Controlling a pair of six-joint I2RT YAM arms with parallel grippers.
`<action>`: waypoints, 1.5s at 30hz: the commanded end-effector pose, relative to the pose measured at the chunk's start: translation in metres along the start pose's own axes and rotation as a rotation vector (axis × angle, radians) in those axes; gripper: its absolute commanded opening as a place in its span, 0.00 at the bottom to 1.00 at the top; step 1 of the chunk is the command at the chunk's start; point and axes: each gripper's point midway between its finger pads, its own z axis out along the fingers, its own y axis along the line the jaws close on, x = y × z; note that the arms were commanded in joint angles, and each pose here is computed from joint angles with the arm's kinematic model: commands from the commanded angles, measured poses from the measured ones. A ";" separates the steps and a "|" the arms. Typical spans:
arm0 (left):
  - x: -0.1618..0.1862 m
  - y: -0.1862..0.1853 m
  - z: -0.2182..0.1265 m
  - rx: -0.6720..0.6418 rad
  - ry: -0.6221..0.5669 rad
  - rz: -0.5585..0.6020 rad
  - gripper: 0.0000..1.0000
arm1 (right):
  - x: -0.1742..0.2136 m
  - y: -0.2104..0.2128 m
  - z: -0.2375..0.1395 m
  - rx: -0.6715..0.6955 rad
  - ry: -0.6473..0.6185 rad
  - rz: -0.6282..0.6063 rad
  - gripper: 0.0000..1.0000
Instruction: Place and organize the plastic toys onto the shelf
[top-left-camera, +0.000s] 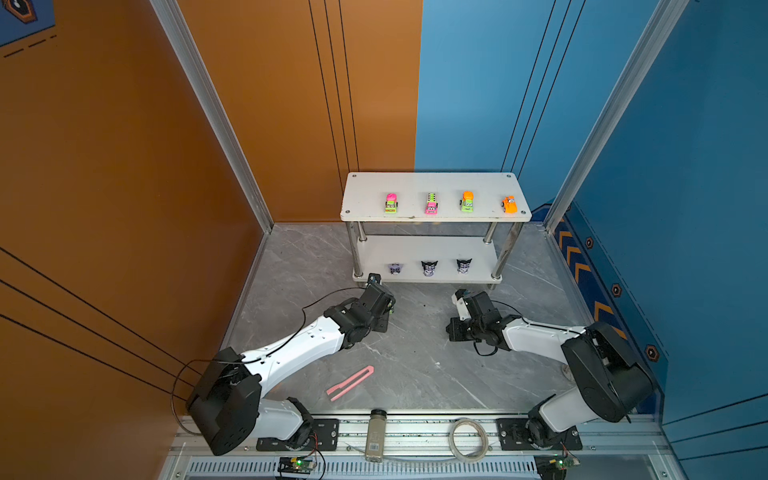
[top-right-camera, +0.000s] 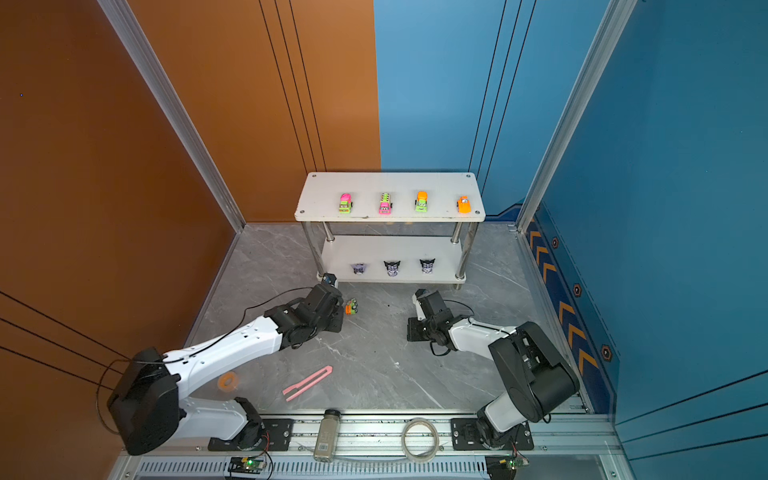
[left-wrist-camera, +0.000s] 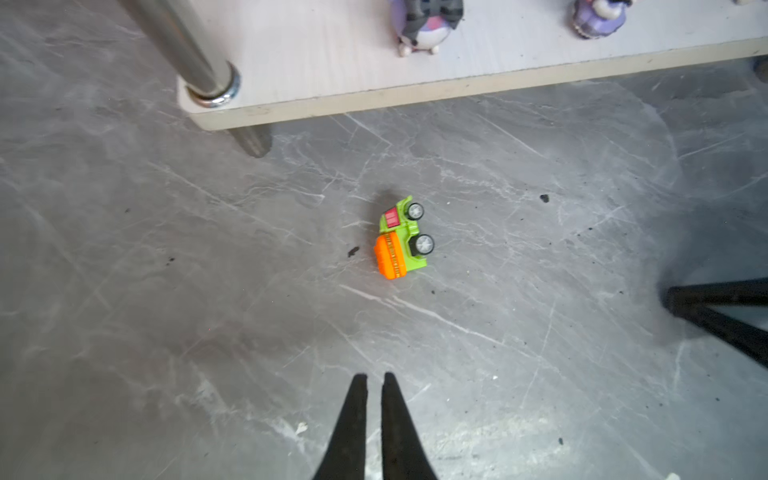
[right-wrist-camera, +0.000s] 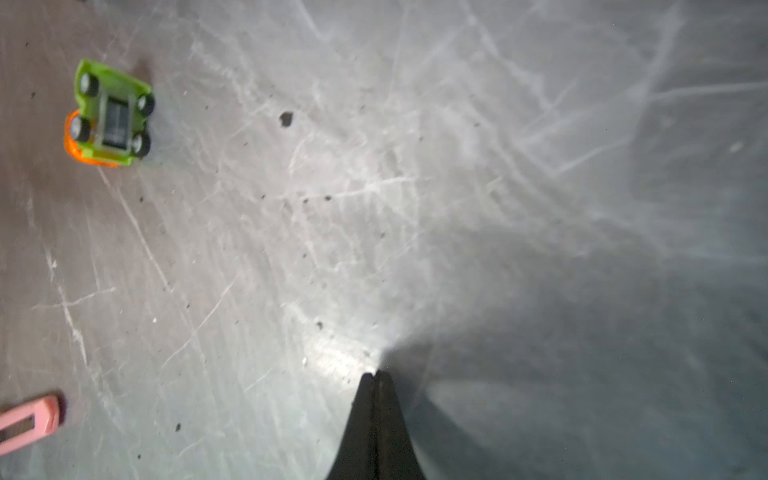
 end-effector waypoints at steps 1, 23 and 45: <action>-0.021 -0.017 0.001 0.106 -0.054 -0.085 0.09 | -0.008 0.025 -0.008 -0.021 -0.071 -0.122 0.00; 0.021 0.042 0.035 0.093 -0.038 -0.276 0.18 | -0.082 0.151 0.063 -0.045 -0.128 -0.320 0.00; 0.029 0.039 0.058 0.201 0.034 -0.298 0.31 | -0.083 0.127 0.093 0.054 -0.141 -0.246 0.00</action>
